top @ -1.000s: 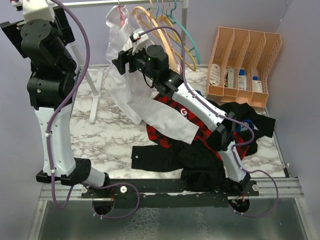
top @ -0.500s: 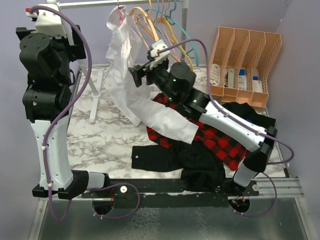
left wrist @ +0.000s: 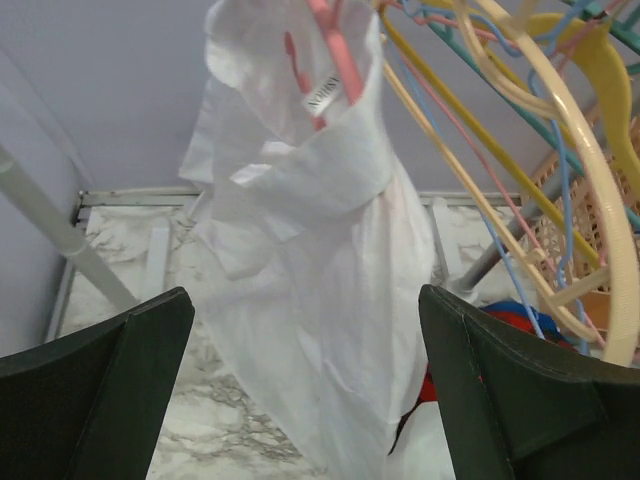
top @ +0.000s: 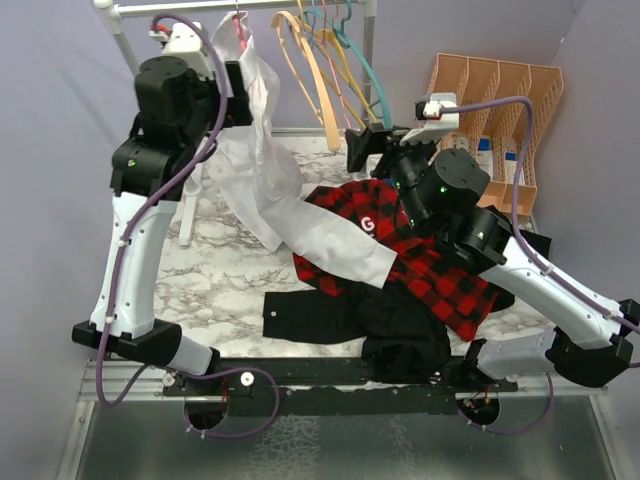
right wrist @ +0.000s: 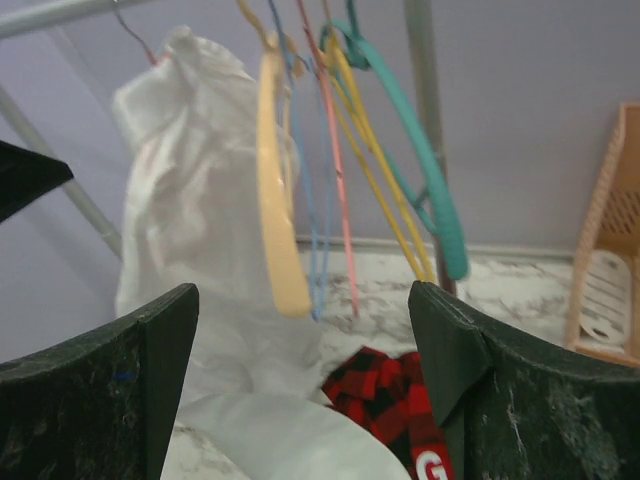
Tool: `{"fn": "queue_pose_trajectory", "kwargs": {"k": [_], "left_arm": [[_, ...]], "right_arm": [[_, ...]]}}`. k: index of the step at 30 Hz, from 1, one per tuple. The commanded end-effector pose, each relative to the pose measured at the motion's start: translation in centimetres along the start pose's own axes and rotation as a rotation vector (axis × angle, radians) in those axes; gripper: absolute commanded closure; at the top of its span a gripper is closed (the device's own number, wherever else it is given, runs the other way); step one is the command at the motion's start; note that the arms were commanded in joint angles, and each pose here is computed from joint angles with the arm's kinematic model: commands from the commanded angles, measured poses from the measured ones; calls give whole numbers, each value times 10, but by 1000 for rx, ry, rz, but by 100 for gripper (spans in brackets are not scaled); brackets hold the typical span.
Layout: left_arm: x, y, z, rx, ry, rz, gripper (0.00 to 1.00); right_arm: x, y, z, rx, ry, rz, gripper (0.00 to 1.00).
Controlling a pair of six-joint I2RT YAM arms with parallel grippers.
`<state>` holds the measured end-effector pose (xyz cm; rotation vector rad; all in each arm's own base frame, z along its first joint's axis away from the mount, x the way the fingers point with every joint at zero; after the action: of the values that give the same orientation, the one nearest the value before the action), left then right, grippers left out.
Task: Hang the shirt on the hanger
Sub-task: Place the hanger at the clothesline, then adjust the hanger on the clothesline.
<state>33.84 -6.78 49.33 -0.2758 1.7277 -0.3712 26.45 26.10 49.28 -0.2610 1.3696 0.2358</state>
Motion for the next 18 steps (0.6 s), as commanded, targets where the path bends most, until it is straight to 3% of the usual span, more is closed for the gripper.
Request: {"fn": "queue_pose_trajectory", "kwargs": {"k": [1, 6, 12, 18], "left_arm": [[20, -35, 23, -12, -10, 25, 1], [40, -64, 41, -53, -48, 108, 1], [47, -50, 67, -188, -150, 176, 1], [55, -44, 73, -221, -159, 189, 1]], "right_arm": [[53, -29, -27, 160, 177, -37, 13], [58, -45, -46, 193, 186, -1, 13], [51, -56, -56, 215, 190, 10, 11], [58, -58, -60, 212, 200, -8, 9]]}}
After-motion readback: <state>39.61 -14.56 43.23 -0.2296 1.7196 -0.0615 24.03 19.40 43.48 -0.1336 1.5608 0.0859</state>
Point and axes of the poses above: each gripper's point midway between its finger pads, its own z axis out along the fingers, its own y axis along the line the jaws close on, x = y × z, the point moved 4 cm from there along -z, back along the fingers, and after that the axes turned 15 degrees about -z, right-handed, at the moved point
